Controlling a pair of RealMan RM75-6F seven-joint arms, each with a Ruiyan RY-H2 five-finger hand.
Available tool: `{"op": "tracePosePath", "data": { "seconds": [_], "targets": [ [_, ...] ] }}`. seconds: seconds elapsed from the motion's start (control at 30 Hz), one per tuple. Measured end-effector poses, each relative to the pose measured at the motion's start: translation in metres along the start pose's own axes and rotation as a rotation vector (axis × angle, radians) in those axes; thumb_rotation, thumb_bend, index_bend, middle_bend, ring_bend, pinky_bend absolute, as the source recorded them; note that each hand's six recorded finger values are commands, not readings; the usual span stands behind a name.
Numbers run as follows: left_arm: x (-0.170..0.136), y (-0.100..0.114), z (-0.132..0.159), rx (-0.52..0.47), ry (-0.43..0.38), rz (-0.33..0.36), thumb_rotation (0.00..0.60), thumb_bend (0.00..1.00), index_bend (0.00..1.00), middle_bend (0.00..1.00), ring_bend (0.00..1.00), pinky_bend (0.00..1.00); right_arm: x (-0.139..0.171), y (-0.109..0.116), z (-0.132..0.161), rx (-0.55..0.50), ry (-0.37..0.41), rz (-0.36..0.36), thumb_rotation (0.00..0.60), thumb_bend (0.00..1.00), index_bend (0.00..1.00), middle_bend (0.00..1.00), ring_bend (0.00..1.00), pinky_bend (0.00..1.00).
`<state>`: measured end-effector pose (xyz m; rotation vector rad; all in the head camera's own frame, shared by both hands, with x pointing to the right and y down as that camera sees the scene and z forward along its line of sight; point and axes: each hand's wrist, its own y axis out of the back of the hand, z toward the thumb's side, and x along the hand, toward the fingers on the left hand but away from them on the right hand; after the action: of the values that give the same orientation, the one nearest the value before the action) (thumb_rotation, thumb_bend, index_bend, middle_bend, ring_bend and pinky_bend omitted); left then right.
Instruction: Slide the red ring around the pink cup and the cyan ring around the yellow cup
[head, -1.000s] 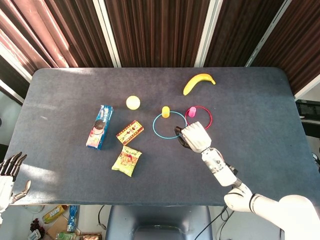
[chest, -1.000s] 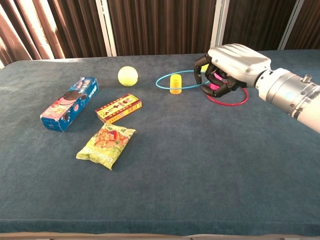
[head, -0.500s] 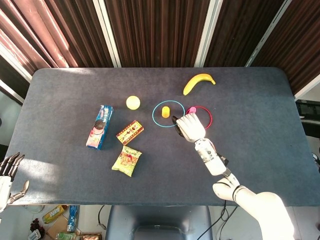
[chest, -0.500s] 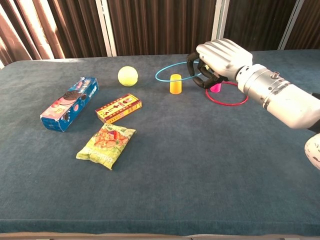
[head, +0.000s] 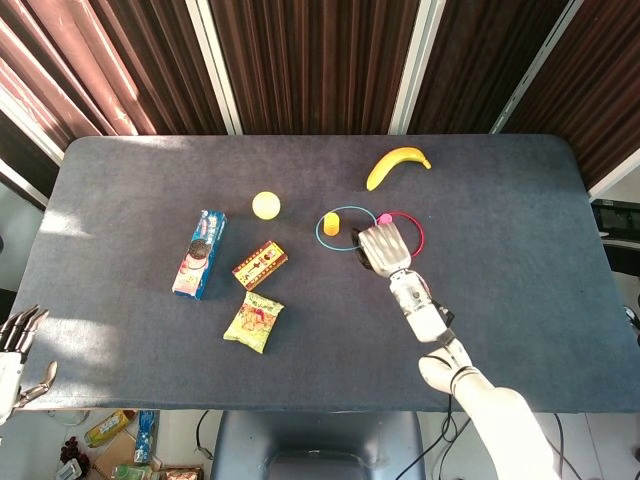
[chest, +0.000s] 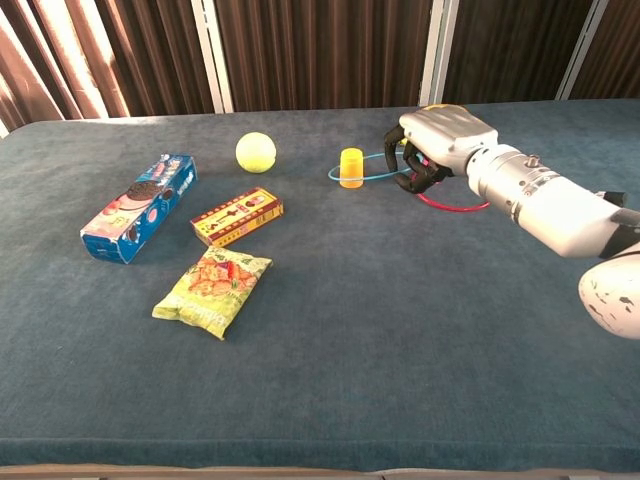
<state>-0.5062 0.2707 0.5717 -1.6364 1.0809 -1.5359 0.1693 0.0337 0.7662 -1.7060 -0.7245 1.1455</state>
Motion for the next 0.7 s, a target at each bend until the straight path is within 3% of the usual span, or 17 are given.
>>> {"op": "tracePosePath", "data": {
  "seconds": [0.23, 0.7],
  "targets": [
    [0.0009, 0.0, -0.0001, -0.001, -0.002, -0.003, 0.6, 0.43, 0.03, 0.0, 0.0, 0.12, 0.001, -0.0046, -0.0041, -0.027, -0.015, 0.017, 0.6, 0.35, 0.7, 0.97, 1.0, 1.0],
    [0.0018, -0.0012, 0.0014, 0.004, -0.005, -0.008, 0.6, 0.44, 0.03, 0.0, 0.0, 0.12, 0.0048, -0.0034, -0.0082, -0.072, -0.006, 0.022, 0.6, 0.24, 0.52, 0.97, 1.0, 1.0]
  ]
}}
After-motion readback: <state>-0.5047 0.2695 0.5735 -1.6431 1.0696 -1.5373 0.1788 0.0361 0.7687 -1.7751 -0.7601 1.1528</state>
